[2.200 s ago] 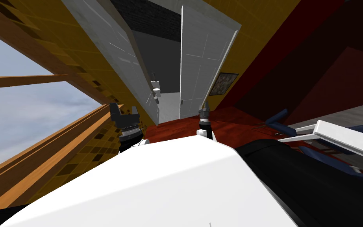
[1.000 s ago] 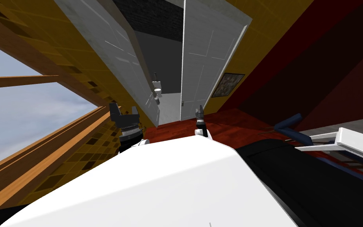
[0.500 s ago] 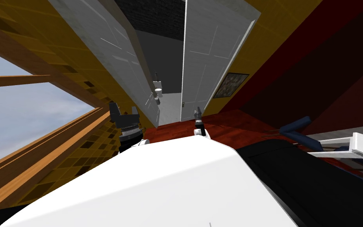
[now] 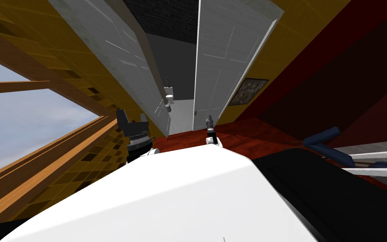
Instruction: Push the door open
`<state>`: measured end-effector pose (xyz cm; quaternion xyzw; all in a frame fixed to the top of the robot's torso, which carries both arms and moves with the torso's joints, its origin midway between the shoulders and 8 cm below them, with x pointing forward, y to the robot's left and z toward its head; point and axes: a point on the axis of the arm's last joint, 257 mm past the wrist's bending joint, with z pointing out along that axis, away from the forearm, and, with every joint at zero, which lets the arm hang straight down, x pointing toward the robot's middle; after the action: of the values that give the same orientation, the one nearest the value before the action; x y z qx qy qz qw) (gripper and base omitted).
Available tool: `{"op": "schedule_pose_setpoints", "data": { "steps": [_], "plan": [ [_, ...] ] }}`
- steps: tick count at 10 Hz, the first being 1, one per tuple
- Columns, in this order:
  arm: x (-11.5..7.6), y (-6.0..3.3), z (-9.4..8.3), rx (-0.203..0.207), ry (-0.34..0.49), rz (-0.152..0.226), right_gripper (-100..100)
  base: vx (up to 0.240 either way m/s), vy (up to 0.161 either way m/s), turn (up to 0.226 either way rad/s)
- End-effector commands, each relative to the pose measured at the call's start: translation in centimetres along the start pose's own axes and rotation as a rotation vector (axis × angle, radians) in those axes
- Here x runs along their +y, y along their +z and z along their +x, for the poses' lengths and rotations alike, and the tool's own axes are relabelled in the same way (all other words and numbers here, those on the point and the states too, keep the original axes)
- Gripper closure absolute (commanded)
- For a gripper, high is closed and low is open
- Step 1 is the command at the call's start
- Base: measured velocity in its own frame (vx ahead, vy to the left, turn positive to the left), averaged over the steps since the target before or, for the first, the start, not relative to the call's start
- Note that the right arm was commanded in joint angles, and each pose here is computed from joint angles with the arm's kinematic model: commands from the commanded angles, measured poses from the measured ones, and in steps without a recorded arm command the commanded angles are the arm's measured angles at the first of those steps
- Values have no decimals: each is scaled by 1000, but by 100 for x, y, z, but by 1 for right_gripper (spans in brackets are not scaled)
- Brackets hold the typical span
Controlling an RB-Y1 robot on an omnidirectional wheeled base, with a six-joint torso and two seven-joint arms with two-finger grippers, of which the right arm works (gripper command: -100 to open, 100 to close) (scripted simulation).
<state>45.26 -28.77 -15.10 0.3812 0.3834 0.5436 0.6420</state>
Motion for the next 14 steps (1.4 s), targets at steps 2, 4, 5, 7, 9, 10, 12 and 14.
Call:
{"op": "schedule_pose_setpoints", "data": {
  "steps": [2, 4, 5, 7, 9, 10, 12, 14],
  "plan": [
    [-189, -32, 29, 5, 2, 29, -100, 65, -33, 13],
    [-327, -23, 56, 11, 5, 45, -100, 80, -35, 40],
    [-414, -28, 71, 14, 6, 57, -100, 110, -39, 42],
    [-556, -60, 86, 16, 8, 82, -100, 58, -24, 15],
    [-654, -74, 101, 19, 9, 97, -100, 61, -27, 29],
    [-743, -87, 117, 21, 11, 111, -100, 52, -13, 23],
    [-917, -115, 151, 26, 15, 139, -100, 84, -37, 39],
    [-1003, -131, 169, 29, 17, 153, -100, 85, -39, 26]
  ]
}}
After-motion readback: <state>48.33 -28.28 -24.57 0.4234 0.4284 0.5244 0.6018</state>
